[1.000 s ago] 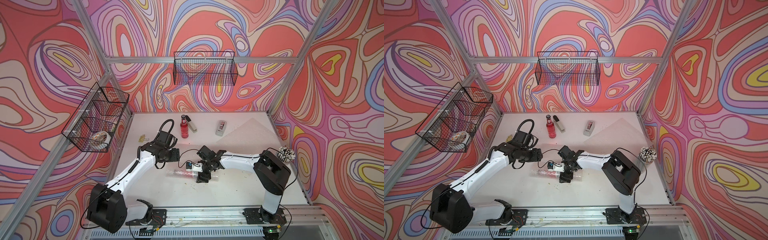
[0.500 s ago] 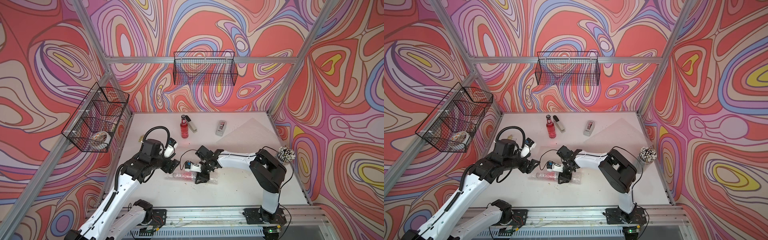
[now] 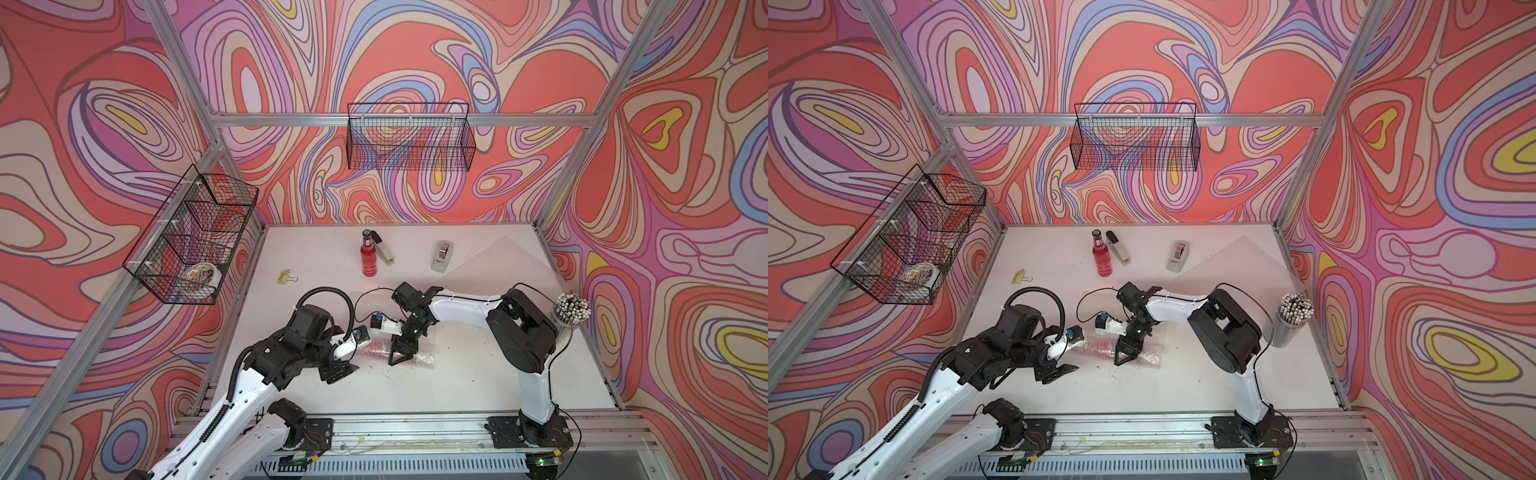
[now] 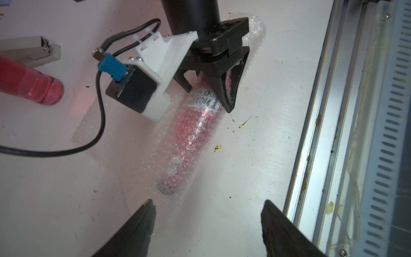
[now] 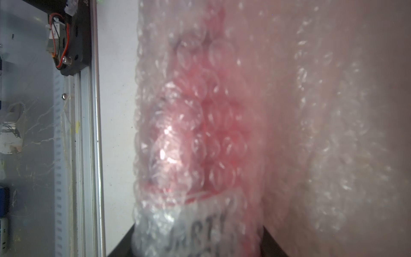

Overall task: Wrap wine bottles in bubble wrap
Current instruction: Wrap the wine bottle in bubble wrap.

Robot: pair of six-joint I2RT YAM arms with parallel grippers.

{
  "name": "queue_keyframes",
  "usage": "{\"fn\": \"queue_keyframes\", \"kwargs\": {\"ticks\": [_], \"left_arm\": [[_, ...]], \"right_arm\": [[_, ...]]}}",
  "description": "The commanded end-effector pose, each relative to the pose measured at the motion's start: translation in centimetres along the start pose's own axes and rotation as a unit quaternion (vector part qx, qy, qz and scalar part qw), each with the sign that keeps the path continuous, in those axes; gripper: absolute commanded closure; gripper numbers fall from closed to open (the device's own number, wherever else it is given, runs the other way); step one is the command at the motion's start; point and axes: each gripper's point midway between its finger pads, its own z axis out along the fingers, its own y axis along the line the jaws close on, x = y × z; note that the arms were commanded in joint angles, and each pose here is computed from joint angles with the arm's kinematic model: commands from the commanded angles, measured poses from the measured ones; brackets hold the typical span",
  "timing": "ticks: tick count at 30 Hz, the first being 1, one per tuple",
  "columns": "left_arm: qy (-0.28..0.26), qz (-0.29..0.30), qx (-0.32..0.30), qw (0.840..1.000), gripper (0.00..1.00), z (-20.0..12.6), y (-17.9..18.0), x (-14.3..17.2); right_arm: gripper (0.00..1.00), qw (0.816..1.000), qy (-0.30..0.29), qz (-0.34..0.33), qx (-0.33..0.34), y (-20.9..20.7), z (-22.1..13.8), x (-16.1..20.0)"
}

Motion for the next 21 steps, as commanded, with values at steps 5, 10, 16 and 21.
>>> {"fn": "queue_keyframes", "kwargs": {"ticks": [5,10,16,21], "left_arm": [[0.004,0.183,-0.033,0.983,0.24,5.5,0.9,-1.4],[-0.012,0.264,-0.053,0.963,0.2,7.3,1.9,-3.2],[0.004,0.275,-0.024,0.961,0.18,10.2,1.9,-3.1],[0.04,0.292,-0.028,0.955,0.2,11.5,3.0,-2.5]], "right_arm": [[0.45,0.998,0.029,0.024,-0.043,-1.1,0.8,1.1],[0.44,0.997,0.043,0.028,-0.062,-1.2,1.2,1.3],[0.42,0.997,0.035,0.026,-0.058,-1.4,0.5,1.2],[0.39,0.997,0.032,0.02,-0.064,-1.4,0.2,1.0]]}}
